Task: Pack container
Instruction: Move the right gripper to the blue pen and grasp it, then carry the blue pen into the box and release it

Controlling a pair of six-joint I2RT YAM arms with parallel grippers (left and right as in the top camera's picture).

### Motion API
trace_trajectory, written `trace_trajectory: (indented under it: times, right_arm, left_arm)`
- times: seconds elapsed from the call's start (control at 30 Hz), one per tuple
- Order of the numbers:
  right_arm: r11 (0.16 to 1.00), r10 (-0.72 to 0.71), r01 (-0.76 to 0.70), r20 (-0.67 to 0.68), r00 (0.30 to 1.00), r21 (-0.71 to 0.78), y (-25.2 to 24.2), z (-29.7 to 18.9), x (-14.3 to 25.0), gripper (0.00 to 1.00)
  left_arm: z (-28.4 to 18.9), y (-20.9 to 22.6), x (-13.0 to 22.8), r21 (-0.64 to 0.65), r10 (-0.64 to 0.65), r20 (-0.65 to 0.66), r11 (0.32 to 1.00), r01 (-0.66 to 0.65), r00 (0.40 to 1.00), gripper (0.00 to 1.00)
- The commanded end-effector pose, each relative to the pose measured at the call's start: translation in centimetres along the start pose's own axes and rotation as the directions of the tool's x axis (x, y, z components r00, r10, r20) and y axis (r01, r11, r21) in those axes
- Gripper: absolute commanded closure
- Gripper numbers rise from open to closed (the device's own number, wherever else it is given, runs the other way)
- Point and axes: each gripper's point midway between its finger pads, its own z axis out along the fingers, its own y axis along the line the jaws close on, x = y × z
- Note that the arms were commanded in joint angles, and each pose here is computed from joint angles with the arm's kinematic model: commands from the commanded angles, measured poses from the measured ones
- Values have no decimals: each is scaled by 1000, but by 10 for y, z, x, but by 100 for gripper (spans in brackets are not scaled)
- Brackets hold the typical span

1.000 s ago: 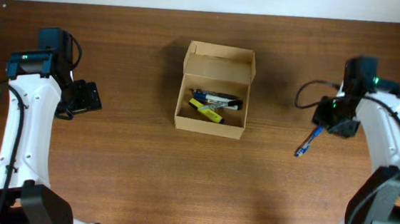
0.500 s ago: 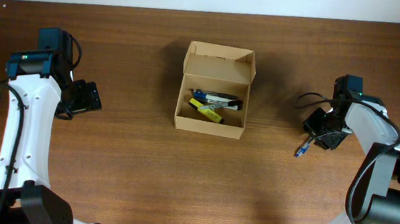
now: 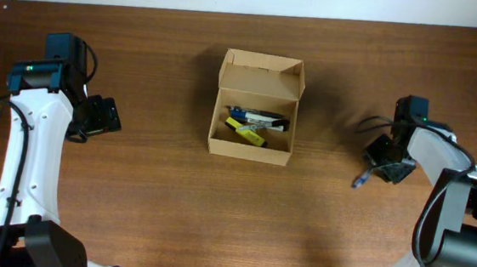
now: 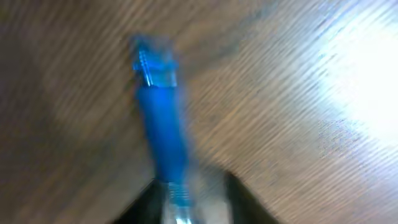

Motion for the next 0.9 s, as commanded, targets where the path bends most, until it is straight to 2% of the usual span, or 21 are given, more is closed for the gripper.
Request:
trace_trajectory:
  times: [0.0, 0.03, 0.07, 0.23, 0.37, 0.43, 0.5, 0.57, 0.67, 0.77, 0.87]
  right_arm:
    - [999, 20, -19, -20, 1000, 36, -12, 15, 9, 82]
    - [999, 20, -19, -20, 1000, 34, -12, 16, 10, 86]
    - [999, 21, -20, -23, 1000, 32, -12, 17, 11, 96]
    - [999, 0, -2, -57, 998, -38, 2, 13, 14, 96]
    - [945, -147, 130, -35, 988, -300, 56, -20, 2, 96]
    - [839, -289, 284, 62, 955, -464, 94, -55, -10, 96]
    - [680, -422, 458, 205, 883, -573, 126, -102, -18, 96]
    - [541, -511, 599, 334, 792, -590, 146, -145, -21, 96]
    - [407, -620, 765, 463, 633, -500, 160, -197, -18, 96]
    - [284, -727, 890, 526, 442, -356, 167, -230, -3, 96]
    - [106, -826, 977, 530, 190, -185, 176, -248, 28, 96]
  left_arm:
    - [-7, 2, 0, 11, 6, 22, 1000, -6, 1000, 0]
    - [-7, 2, 0, 11, 6, 22, 1000, -6, 1000, 0]
    - [-7, 2, 0, 11, 6, 22, 1000, -6, 1000, 0]
    - [-7, 2, 0, 11, 6, 22, 1000, -6, 1000, 0]
    - [-7, 2, 0, 11, 6, 22, 1000, -6, 1000, 0]
    - [-7, 2, 0, 11, 6, 22, 1000, -6, 1000, 0]
    - [-7, 2, 0, 11, 6, 22, 1000, -6, 1000, 0]
    - [-7, 2, 0, 11, 6, 22, 1000, -6, 1000, 0]
    - [-7, 2, 0, 11, 6, 22, 1000, -6, 1000, 0]
    - [-7, 2, 0, 11, 6, 22, 1000, -6, 1000, 0]
    - [-7, 2, 0, 11, 6, 22, 1000, -6, 1000, 0]
